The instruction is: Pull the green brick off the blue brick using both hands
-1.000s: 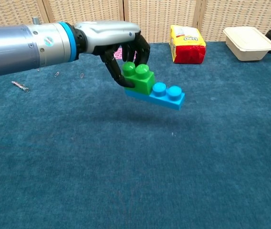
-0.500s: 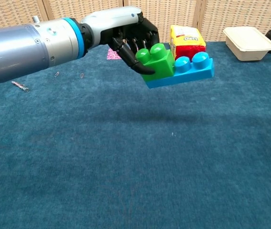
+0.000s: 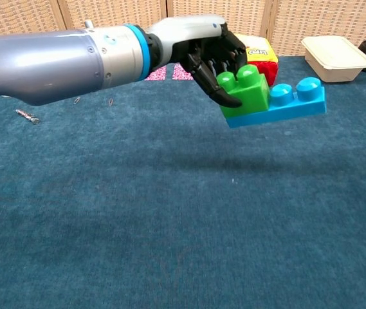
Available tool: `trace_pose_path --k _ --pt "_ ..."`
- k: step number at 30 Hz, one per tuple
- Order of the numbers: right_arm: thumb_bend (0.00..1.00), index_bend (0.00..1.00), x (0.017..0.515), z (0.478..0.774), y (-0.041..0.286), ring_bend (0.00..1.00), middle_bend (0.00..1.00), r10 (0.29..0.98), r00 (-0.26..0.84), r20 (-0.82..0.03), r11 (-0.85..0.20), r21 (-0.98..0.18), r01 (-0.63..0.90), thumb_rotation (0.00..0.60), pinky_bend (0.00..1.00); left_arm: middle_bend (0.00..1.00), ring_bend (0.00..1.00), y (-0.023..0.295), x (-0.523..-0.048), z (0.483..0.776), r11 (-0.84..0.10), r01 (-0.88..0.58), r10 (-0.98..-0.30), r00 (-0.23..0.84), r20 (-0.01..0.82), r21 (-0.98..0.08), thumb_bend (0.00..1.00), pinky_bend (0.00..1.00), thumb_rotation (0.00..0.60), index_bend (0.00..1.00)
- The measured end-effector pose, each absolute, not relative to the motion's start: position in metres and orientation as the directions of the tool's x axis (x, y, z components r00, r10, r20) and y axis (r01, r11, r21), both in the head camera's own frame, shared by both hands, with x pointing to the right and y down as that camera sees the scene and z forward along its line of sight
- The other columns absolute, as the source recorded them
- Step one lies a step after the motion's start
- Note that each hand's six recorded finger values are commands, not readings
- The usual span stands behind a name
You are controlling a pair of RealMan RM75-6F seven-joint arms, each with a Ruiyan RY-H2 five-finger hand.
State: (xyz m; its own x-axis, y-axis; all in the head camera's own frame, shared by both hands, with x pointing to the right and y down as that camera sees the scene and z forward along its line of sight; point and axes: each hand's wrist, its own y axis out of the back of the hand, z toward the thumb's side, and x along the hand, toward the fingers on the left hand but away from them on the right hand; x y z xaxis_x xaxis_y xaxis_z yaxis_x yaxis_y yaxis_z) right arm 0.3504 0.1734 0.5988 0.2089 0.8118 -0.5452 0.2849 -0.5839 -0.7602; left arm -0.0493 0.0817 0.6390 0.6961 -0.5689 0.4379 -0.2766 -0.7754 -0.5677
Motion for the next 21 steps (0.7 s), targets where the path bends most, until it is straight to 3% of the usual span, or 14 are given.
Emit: trace_pose_path --k 9,21 --pt "0.20 0.28 0.323 0.608 0.163 0.39 0.33 0.728 0.274 -0.628 -0.683 -0.698 0.215 0.600 0.36 0.61 0.48 0.076 -0.022 0.642 -0.762 -0.185 -0.544 0.703 0.459 -0.620 0.25 0.42 0.600 0.74" --pt "0.20 0.26 0.298 0.610 0.152 0.39 0.33 0.710 0.295 -0.640 -0.694 -0.706 0.139 0.600 0.36 0.61 0.48 0.087 0.012 0.645 -0.761 -0.090 -0.504 0.706 0.497 -0.643 0.25 0.42 0.600 0.74"
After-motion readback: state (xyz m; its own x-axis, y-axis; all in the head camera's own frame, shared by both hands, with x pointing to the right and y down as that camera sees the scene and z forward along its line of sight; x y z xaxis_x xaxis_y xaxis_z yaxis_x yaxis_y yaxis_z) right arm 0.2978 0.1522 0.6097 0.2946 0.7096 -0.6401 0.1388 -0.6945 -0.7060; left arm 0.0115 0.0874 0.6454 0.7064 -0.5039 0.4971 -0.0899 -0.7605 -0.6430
